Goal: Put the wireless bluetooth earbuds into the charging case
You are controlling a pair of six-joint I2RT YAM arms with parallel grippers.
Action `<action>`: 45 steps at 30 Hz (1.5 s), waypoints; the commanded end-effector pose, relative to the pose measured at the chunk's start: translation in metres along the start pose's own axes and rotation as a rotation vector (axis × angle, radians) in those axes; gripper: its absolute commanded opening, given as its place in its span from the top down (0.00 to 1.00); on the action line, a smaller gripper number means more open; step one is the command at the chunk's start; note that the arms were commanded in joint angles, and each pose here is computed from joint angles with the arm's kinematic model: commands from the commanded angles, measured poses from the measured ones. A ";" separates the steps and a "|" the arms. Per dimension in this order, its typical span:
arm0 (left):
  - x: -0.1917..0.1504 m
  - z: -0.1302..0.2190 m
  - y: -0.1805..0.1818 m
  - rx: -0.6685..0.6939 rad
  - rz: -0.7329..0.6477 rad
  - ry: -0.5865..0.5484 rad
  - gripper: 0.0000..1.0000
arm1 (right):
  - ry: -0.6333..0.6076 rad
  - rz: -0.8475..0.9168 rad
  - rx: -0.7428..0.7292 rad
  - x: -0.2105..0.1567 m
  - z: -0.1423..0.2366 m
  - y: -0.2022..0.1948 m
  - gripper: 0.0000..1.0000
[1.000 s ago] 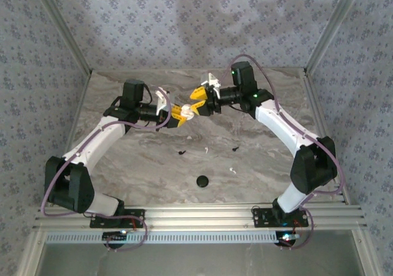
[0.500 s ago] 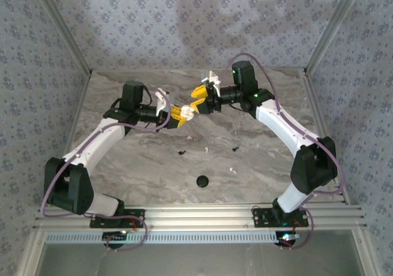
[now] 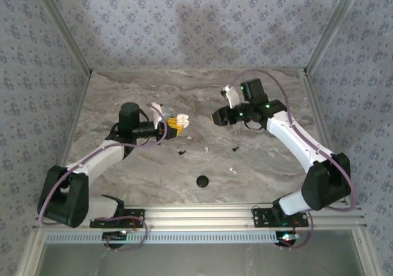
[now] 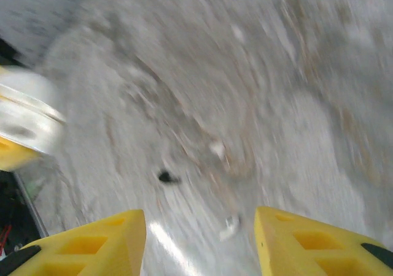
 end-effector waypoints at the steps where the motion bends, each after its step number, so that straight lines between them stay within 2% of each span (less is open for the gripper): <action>1: 0.019 0.004 -0.004 0.031 -0.076 -0.066 0.79 | 0.252 -0.198 -0.195 -0.064 0.002 -0.019 0.48; 5: 0.006 0.002 -0.007 0.043 -0.059 -0.063 0.80 | 0.382 -0.263 -0.315 -0.090 -0.002 -0.029 0.48; 9: 0.002 0.002 -0.009 0.047 -0.044 -0.065 0.79 | 0.487 -0.359 -0.327 -0.102 -0.016 -0.028 0.49; 12: -0.001 0.000 -0.011 0.040 -0.050 -0.055 0.80 | 0.543 -0.295 -0.358 -0.099 -0.026 -0.020 0.49; 14: -0.001 -0.001 -0.011 0.036 -0.052 -0.056 0.80 | 0.542 -0.271 -0.343 -0.093 -0.037 -0.017 0.49; 17: -0.002 -0.001 -0.012 0.042 -0.051 -0.052 0.80 | 0.506 -0.330 -0.292 -0.084 -0.054 -0.015 0.49; 25: -0.003 0.002 -0.012 0.068 -0.056 -0.038 0.80 | 0.575 -0.423 -0.324 -0.083 -0.095 -0.010 0.55; 30: -0.003 0.002 -0.012 0.075 -0.056 -0.034 0.80 | 0.563 -0.441 -0.334 -0.077 -0.116 -0.010 0.56; 39: -0.002 0.003 -0.009 0.098 -0.059 -0.027 0.80 | 0.585 -0.447 -0.400 -0.078 -0.136 -0.017 0.58; 45: -0.002 0.004 -0.008 0.105 -0.057 -0.024 0.80 | 0.583 -0.461 -0.376 -0.079 -0.148 -0.016 0.60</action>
Point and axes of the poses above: each hand's point on the last joint's axis, 136 mm out from that joint toward the fingers, its own z axis back along the fingers, its own y axis along the line the jaws close on, x = y × z, the point moved 5 cm from there along z, back along the fingers, and after that the axes turned 1 degree about -z, right-handed, at the moved point
